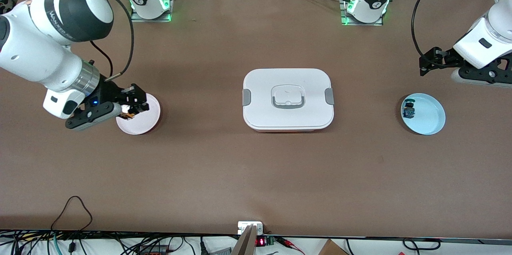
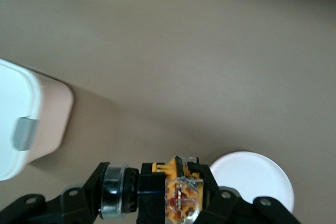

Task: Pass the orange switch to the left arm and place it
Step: 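Lift the orange switch with the right gripper off the plate, then carry the orange switch with the right gripper above the white box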

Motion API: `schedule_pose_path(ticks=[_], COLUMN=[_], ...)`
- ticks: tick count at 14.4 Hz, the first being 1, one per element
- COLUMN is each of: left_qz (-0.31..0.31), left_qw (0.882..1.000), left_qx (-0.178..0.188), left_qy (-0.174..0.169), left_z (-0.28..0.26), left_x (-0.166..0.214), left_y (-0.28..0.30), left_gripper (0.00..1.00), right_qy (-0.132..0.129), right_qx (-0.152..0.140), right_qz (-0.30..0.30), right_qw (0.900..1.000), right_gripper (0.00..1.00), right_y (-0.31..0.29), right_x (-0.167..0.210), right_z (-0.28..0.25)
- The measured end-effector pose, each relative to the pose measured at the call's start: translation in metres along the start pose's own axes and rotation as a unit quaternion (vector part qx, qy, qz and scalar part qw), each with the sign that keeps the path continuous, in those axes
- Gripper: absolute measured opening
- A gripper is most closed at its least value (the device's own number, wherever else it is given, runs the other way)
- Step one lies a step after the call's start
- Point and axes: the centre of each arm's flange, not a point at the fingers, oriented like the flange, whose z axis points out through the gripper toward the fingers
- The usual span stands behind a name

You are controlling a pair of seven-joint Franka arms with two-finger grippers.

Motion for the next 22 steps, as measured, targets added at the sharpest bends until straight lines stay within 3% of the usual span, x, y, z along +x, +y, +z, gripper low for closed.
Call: schedule_pose_path(ticks=[3,6,9,11,14,18,22], left_qz=[0.000,0.000,0.000,0.000,0.000,0.000,0.001], left_qw=[1.000,1.000,1.000,1.000,1.000,1.000,1.000], left_qx=[0.000,0.000,0.000,0.000,0.000,0.000,0.000], left_qy=[0.000,0.000,0.000,0.000,0.000,0.000,0.000], left_z=[0.000,0.000,0.000,0.000,0.000,0.000,0.000], left_x=[0.000,0.000,0.000,0.000,0.000,0.000,0.000], left_y=[0.000,0.000,0.000,0.000,0.001,0.001,0.001], left_gripper=[1.00,1.00,1.00,1.00,1.00,1.00,1.00], right_qy=[0.036,0.077,0.125,0.145,0.177,0.248,0.312], right_qx=[0.070,0.147,0.228,0.262,0.297,0.340,0.363], right_qz=[-0.058,-0.127,-0.189,-0.216,-0.267,-0.336,-0.369], right_qw=[0.995,0.978,0.947,0.929,0.899,0.842,0.796], right_gripper=[0.72,0.72,0.72,0.72,0.72,0.72,0.72], right_y=[-0.021,-0.043,-0.075,-0.097,-0.122,-0.138,-0.145], right_x=[0.009,0.014,0.019,0.021,0.022,0.028,0.034], right_z=[-0.013,-0.018,-0.016,-0.013,-0.008,0.007,0.019])
